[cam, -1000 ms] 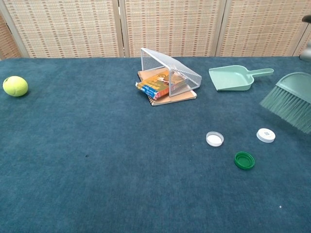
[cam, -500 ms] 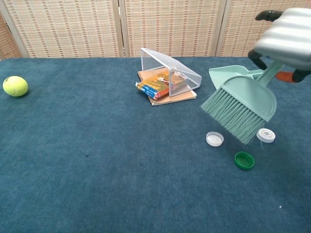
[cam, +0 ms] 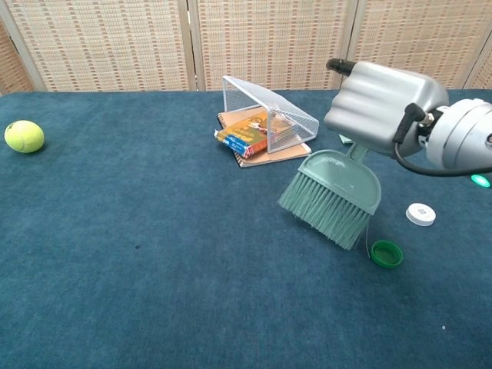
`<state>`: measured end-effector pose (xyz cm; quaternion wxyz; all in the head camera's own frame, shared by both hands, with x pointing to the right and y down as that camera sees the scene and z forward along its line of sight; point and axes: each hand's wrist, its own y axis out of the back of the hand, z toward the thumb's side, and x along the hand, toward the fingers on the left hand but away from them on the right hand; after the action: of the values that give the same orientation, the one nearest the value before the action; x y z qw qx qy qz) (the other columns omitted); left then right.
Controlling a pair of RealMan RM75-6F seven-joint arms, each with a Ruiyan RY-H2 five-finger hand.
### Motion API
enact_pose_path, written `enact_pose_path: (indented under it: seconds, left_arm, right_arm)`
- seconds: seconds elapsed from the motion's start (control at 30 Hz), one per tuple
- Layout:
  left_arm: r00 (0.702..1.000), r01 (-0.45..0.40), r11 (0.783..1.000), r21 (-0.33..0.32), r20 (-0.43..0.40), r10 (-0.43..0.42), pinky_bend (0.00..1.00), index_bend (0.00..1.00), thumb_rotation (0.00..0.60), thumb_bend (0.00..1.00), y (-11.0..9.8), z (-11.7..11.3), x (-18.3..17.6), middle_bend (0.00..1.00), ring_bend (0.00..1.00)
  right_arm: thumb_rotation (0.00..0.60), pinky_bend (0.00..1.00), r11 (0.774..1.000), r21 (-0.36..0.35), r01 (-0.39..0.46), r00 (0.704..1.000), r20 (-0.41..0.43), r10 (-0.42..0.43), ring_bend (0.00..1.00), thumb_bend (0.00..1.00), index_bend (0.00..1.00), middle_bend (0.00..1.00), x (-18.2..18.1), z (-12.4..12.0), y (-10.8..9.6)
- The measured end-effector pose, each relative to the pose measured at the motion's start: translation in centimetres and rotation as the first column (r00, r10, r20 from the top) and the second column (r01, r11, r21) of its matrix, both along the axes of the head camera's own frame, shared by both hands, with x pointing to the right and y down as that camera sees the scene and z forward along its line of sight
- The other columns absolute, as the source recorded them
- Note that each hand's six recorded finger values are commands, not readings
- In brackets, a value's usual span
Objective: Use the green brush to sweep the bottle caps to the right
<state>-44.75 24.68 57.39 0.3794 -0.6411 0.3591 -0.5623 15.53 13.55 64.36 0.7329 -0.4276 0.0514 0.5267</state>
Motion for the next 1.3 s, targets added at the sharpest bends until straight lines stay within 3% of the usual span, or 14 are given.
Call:
enact_pose_path:
  seconds: [0.33, 0.8, 1.03, 1.3]
  left_arm:
    - [1.0, -0.003, 1.0, -0.003, 0.004, 0.003, 0.05, 0.0, 0.6, 0.44, -0.1, 0.1, 0.2, 0.0, 0.0]
    - [1.0, -0.012, 1.0, -0.009, 0.005, 0.012, 0.05, 0.0, 0.6, 0.44, 0.3, 0.2, 0.4, 0.0, 0.0]
    - [1.0, -0.017, 1.0, -0.01, 0.007, 0.017, 0.05, 0.0, 0.6, 0.44, 0.3, 0.3, 0.6, 0.0, 0.0]
    - [1.0, -0.025, 1.0, -0.019, 0.013, 0.025, 0.05, 0.0, 0.6, 0.44, 0.3, 0.7, 0.9, 0.0, 0.0]
  right_arm:
    - [0.6, 0.0, 0.999, 0.022, 0.047, 0.975, -0.218, -0.041, 0.57, 0.6, 0.95, 0.8, 0.7, 2.6, 0.3]
    - [0.6, 0.0, 0.989, 0.102, 0.104, 0.905, -0.422, -0.052, 0.57, 0.6, 0.95, 0.8, 5.3, 3.0, -1.1]
    - [0.6, 0.0, 0.991, 0.112, 0.08, 0.858, -0.513, -0.011, 0.57, 0.6, 0.95, 0.8, 9.5, 3.5, -1.6]
    - [0.6, 0.0, 0.989, 0.141, 0.032, 0.83, -0.555, 0.052, 0.57, 0.6, 0.95, 0.8, 13.6, 3.1, -2.6]
